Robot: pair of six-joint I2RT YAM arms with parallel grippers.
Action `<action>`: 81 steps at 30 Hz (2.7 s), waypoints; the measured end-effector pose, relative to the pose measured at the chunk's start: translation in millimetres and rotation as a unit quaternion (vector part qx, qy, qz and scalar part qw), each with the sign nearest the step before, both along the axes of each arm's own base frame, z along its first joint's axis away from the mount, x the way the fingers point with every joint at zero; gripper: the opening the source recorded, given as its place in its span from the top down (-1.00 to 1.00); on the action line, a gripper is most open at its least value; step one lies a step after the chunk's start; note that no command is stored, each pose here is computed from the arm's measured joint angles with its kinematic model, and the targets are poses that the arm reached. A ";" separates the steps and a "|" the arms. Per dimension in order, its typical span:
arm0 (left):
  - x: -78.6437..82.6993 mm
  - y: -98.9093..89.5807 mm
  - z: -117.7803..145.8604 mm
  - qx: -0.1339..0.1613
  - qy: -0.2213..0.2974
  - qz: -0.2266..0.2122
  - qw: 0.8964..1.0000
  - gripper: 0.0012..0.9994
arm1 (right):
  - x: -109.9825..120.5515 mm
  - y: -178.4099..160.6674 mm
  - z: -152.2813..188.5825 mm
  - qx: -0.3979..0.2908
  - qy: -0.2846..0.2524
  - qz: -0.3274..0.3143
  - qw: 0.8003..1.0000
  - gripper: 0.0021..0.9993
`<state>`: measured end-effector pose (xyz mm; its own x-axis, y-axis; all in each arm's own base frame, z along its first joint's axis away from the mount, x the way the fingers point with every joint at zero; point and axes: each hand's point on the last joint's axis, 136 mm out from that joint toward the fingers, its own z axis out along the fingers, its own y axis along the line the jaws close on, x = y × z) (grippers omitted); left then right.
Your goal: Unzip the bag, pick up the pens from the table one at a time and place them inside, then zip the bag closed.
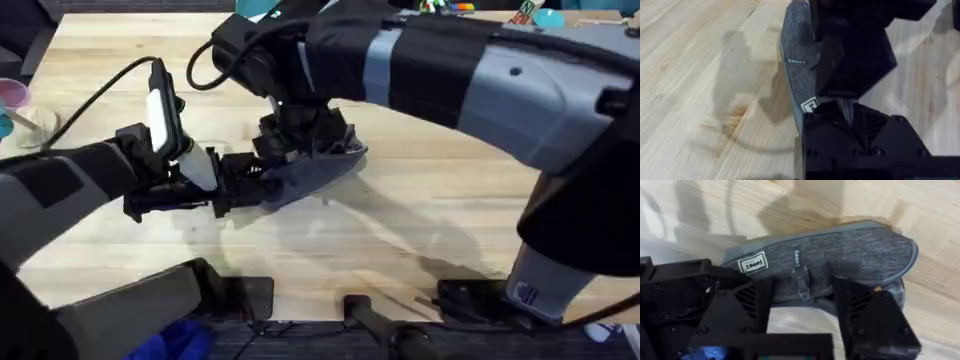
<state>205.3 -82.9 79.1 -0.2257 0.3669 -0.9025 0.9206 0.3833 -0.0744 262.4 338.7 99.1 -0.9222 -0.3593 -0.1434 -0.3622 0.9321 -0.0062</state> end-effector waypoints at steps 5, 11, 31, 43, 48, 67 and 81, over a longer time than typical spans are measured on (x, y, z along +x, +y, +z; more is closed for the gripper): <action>-0.1 0.0 0.0 0.000 0.000 0.000 1.000 0.92 | -1.1 -4.4 -0.3 -0.010 0.001 -0.001 1.000 -0.06; -0.4 -0.2 0.0 -0.001 0.001 0.000 1.000 0.92 | -0.9 -8.5 -0.6 -0.018 0.000 -0.002 1.000 0.33; -0.5 -0.2 0.1 -0.001 0.001 0.000 1.000 0.92 | 0.6 -12.5 -0.1 -0.027 -0.002 0.004 1.000 0.94; 1.0 -0.2 1.2 -0.003 -0.004 0.000 1.000 0.92 | 12.6 -18.4 25.3 -0.021 -0.007 -0.006 1.000 0.94; 1.3 -0.1 1.2 -0.002 -0.005 0.000 1.000 0.92 | 13.6 -20.2 29.3 -0.025 -0.011 -0.001 1.000 0.94; 2.3 -2.2 4.6 -0.012 -0.011 -0.001 1.000 0.92 | 46.9 -77.6 29.8 -0.061 0.005 -0.071 0.996 0.94; 3.2 -4.7 7.8 -0.020 -0.018 -0.005 1.000 0.92 | 82.5 -127.0 23.1 -0.054 0.013 -0.173 0.983 0.94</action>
<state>208.6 -87.6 86.9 -0.1888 0.3327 -0.9239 0.9266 0.3719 -0.0554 344.9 211.8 122.2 -0.9947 -0.0342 -0.0968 -0.0238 0.9940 -0.1070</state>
